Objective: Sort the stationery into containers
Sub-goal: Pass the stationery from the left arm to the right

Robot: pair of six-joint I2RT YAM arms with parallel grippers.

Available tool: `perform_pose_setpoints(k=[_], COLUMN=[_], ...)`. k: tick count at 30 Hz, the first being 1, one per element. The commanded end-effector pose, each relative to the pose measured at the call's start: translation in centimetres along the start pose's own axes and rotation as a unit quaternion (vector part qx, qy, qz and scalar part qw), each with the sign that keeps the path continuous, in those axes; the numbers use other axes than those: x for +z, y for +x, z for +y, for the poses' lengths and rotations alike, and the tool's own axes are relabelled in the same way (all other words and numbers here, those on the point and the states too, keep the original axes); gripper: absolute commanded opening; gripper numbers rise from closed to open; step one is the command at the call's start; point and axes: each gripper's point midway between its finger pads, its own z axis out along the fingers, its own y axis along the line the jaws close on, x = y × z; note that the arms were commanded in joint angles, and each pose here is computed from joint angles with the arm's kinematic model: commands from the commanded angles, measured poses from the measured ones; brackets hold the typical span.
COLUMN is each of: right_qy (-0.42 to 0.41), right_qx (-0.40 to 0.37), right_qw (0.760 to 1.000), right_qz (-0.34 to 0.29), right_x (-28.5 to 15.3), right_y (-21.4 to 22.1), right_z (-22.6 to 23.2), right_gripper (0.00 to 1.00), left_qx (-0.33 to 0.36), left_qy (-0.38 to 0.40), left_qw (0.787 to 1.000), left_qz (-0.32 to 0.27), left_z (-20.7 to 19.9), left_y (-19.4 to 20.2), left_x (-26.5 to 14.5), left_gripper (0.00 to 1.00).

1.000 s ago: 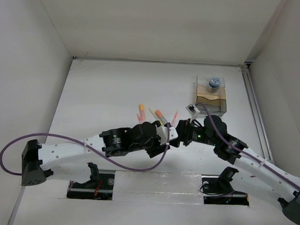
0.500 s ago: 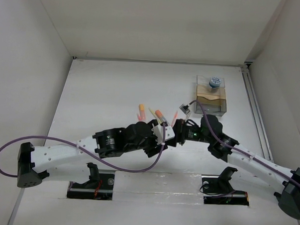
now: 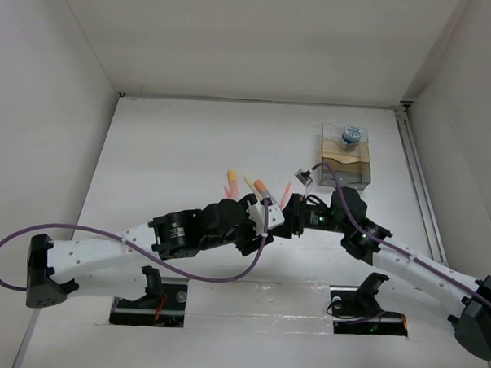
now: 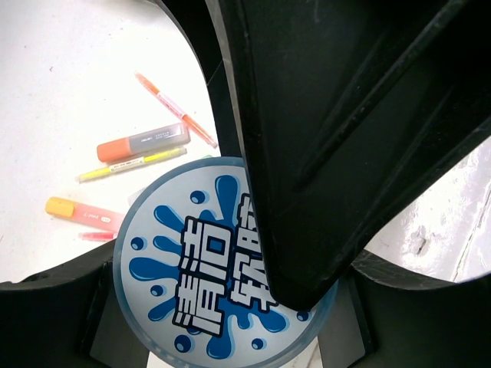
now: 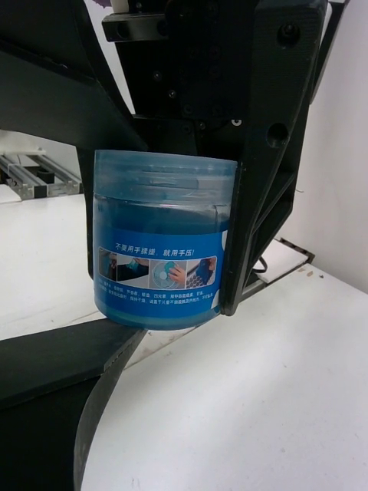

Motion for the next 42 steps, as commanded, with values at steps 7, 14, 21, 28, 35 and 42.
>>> perform_pose_setpoints(k=[7, 14, 21, 28, 35, 42], right_qy=[-0.057, -0.138, -0.177, -0.203, -0.235, -0.289], right_qx=[-0.029, -0.004, -0.004, 0.003, 0.006, 0.009], right_qw=[0.998, 0.99, 0.983, 0.979, 0.972, 0.957], right_qz=[-0.023, -0.032, -0.04, -0.028, -0.024, -0.017], right_x=[-0.3, -1.0, -1.6, -1.6, -1.6, -2.2], right_y=[-1.2, -1.1, -1.7, -1.7, -1.4, -1.1], right_z=[2.8, 4.1, 5.6, 6.6, 7.6, 9.0], right_gripper=[0.28, 0.05, 0.0, 0.0, 0.0, 0.0], left_qx=[-0.008, -0.03, -0.045, -0.054, -0.061, -0.074], left_qy=[-0.006, -0.023, -0.033, -0.039, -0.043, -0.045], left_qw=[0.999, 0.997, 0.994, 0.992, 0.99, 0.983], left_qz=[-0.042, -0.07, -0.094, -0.112, -0.121, -0.162], left_z=[0.3, 0.9, 1.5, 1.8, 2.1, 2.5], left_y=[-2.1, -3.5, -4.6, -5.7, -6.5, -8.2], left_x=[-0.6, -1.2, -2.2, -2.8, -3.2, -4.6], left_gripper=[0.0, 0.0, 0.0, 0.05, 0.11, 0.19])
